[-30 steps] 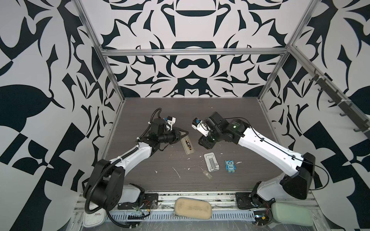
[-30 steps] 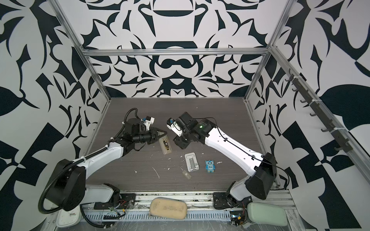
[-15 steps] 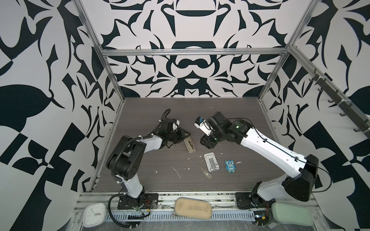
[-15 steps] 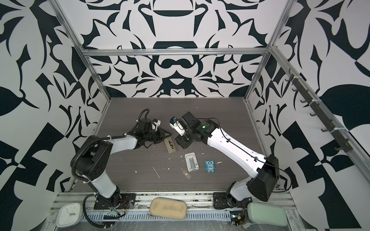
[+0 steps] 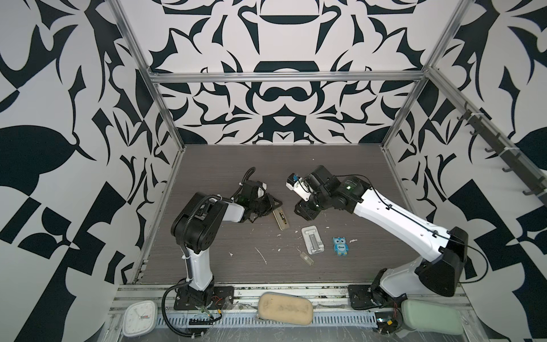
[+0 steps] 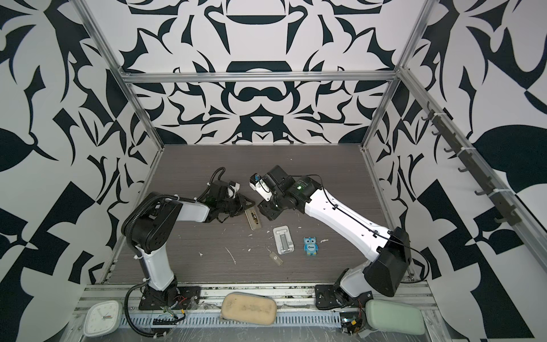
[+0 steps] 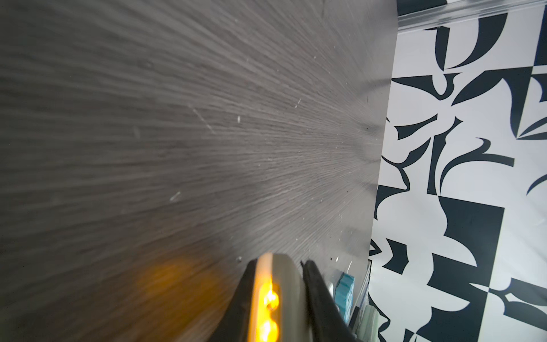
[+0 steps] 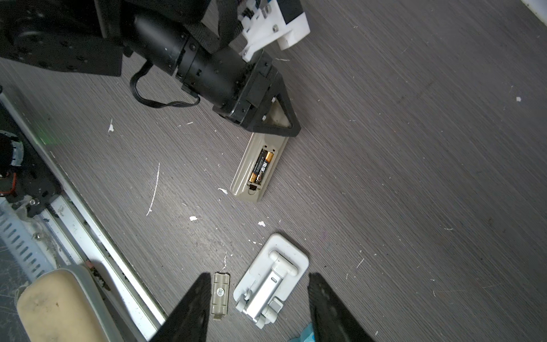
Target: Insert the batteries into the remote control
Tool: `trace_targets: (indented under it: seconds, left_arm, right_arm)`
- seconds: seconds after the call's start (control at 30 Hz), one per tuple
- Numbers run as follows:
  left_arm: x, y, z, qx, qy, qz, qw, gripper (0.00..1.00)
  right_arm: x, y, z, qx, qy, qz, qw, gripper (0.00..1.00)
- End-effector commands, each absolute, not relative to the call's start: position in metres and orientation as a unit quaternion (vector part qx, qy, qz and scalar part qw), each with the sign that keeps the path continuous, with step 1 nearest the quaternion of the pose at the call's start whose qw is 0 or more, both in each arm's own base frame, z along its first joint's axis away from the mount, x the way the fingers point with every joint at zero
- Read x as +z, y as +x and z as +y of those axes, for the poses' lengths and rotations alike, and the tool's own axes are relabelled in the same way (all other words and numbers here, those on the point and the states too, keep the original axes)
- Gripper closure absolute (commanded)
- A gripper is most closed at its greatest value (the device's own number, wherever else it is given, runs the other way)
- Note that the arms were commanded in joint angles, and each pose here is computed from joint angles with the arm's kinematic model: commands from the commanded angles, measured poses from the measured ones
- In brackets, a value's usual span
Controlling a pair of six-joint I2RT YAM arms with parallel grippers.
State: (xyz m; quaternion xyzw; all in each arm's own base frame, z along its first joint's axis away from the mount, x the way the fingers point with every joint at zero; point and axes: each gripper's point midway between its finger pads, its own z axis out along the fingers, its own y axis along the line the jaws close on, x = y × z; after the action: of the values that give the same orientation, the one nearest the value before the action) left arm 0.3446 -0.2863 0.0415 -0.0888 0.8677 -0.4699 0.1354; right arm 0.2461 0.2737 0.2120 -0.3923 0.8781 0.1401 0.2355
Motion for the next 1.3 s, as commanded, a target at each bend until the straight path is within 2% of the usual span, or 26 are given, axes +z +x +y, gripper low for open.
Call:
trace_targets:
  seconds: [0.0,0.13,0.3,0.57,0.73,0.9,1.07,1.27]
  left_arm:
    - [0.027,0.34,-0.282,-0.458,-0.093,0.874,0.134,0.63]
    - [0.021,0.338,-0.277,-0.443,-0.095,0.882,0.132,0.5]
    - [0.015,0.335,-0.264,-0.408,-0.105,0.897,0.133,0.43]
    - [0.016,0.329,-0.252,-0.383,-0.111,0.908,0.132,0.41]
    - [0.032,0.318,-0.231,-0.335,-0.115,0.924,0.142,0.38]
    - [0.065,0.296,-0.213,-0.31,-0.12,0.928,0.166,0.37]
    - [0.095,0.267,-0.196,-0.334,-0.147,0.91,0.195,0.38]
    - [0.111,0.228,-0.176,-0.309,-0.149,0.92,0.189,0.37]
  right_arm:
    - [0.214,0.248,0.275,0.148,-0.387,0.878,0.241,0.44]
    - [0.214,0.249,0.276,0.148,-0.388,0.877,0.242,0.44]
    - [0.214,0.247,0.27,0.141,-0.387,0.88,0.238,0.45]
    - [0.208,0.233,0.253,0.127,-0.377,0.89,0.221,0.46]
    - [0.197,0.223,0.237,0.106,-0.369,0.904,0.19,0.46]
    - [0.176,0.204,0.241,0.129,-0.359,0.915,0.133,0.48]
    - [0.15,0.187,0.251,0.134,-0.376,0.913,0.077,0.45]
    - [0.119,0.159,0.26,0.145,-0.391,0.909,0.024,0.44]
